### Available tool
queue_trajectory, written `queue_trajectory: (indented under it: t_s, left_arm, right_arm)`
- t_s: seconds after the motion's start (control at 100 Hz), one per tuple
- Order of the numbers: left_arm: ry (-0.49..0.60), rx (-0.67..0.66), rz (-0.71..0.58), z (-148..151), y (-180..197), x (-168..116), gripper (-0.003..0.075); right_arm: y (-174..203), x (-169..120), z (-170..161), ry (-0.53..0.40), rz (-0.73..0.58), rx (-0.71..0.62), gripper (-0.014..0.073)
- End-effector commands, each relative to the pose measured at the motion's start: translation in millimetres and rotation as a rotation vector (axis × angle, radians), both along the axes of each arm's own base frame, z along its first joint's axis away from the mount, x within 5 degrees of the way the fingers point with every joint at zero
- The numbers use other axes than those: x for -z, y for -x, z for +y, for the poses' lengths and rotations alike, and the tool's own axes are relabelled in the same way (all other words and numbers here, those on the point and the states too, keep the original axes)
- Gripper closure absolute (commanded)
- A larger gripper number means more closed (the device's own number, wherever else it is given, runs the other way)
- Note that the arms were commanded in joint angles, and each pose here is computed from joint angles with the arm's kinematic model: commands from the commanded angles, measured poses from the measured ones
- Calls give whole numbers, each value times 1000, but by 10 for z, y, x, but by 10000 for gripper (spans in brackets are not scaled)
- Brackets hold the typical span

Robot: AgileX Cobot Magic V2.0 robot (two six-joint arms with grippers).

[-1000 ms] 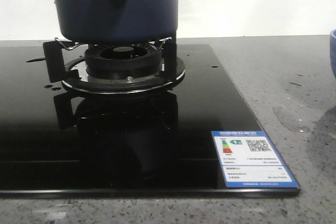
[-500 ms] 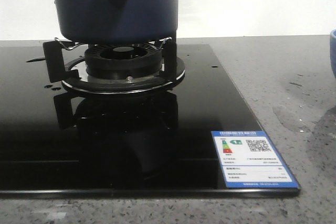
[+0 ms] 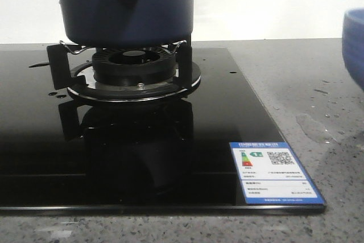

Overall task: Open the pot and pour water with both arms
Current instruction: 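Lift the bowl with the right gripper and carry it over the pot, then tilt the bowl with the right gripper to pour water into the pot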

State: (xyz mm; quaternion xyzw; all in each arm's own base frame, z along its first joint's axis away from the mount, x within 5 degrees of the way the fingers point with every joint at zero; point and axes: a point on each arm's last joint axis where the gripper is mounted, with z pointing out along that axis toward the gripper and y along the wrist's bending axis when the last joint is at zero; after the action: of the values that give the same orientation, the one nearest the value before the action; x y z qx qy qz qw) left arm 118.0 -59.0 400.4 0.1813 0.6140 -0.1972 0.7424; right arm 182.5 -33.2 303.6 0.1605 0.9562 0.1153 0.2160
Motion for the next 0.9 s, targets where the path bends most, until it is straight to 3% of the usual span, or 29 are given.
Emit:
queue_trajectory:
  t_s: [0.0, 0.24, 0.48, 0.89]
  left_arm:
    - [70, 17, -32, 16, 82, -152, 395]
    - [80, 19, -35, 22, 98, -161, 395]
    - [94, 22, -30, 23, 98, -164, 396]
    - [107, -25, -39, 78, 134, -182, 396]
  right_arm:
    - [-45, -303, 24, -18, -109, -7, 657]
    - [-109, -835, 118, -100, -145, -95, 657]
    - [-403, -1349, 328, -102, -252, -231, 655]
    - [-1208, -1799, 1033, -159, -365, -457, 653]
